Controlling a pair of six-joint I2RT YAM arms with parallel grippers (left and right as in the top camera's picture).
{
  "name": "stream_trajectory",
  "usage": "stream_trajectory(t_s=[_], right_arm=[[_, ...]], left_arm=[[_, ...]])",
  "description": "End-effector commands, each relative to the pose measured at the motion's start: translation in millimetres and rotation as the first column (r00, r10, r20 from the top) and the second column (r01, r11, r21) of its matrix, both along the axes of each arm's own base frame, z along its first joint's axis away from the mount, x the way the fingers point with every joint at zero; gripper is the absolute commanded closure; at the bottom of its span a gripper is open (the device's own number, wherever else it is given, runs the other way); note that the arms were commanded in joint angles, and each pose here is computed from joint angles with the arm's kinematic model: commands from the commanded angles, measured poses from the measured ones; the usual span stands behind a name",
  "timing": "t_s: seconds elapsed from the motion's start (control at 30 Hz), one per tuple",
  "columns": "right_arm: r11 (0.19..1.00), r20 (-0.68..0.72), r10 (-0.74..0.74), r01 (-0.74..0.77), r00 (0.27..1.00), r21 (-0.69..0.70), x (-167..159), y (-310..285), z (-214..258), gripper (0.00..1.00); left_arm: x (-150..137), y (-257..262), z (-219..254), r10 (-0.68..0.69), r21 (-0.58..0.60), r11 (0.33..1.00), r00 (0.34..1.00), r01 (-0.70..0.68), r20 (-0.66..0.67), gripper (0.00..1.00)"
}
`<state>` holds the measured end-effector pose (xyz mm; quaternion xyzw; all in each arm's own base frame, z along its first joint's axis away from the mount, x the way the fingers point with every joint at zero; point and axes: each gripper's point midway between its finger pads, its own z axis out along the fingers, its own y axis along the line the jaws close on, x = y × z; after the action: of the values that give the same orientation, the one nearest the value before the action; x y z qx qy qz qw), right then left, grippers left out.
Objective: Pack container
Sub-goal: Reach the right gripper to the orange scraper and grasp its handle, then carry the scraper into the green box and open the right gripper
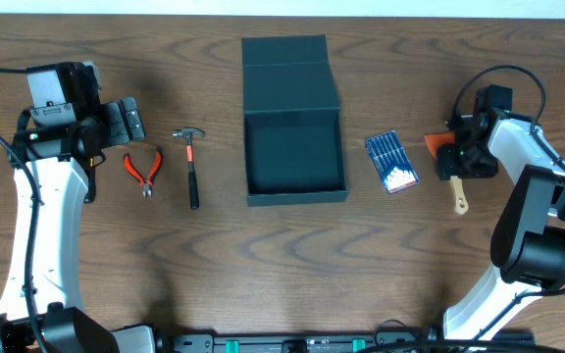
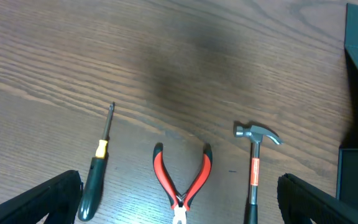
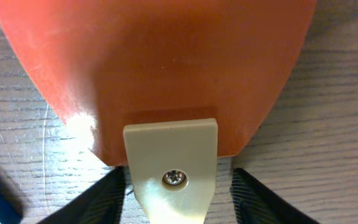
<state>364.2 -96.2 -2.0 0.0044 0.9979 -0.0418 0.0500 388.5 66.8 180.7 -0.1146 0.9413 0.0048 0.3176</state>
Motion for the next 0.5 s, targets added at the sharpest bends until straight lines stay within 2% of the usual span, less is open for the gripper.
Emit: stream_trajectory(t_s=[0.0,0.23,0.37,0.47], right_arm=[[1.000,-0.027,-0.005,0.005,1.000,-0.005,-1.1,0.3,-10.9,0.51],[1.000,-0.021,-0.006,0.006,1.000,-0.006,0.9,0.8,-10.2,0.83],[1.000,0.000,-0.001,0.001,1.000,-0.010,7.3,1.4,5.7,0.92],[1.000,0.064,0.011,-0.009,0.998,-0.025,23.2,2.1,37.3,0.98]], left_arm=[[3.6,1.8,2.6,-0.005,0.003,1.000,1.000,0.005,0.004,0.02],[3.6,1.8,2.6,-0.005,0.003,1.000,1.000,0.005,0.004,0.02],[3.6,1.8,2.6,-0.005,0.003,1.000,1.000,0.005,0.004,0.02],[3.6,1.8,2.6,-0.005,0.003,1.000,1.000,0.005,0.004,0.02]])
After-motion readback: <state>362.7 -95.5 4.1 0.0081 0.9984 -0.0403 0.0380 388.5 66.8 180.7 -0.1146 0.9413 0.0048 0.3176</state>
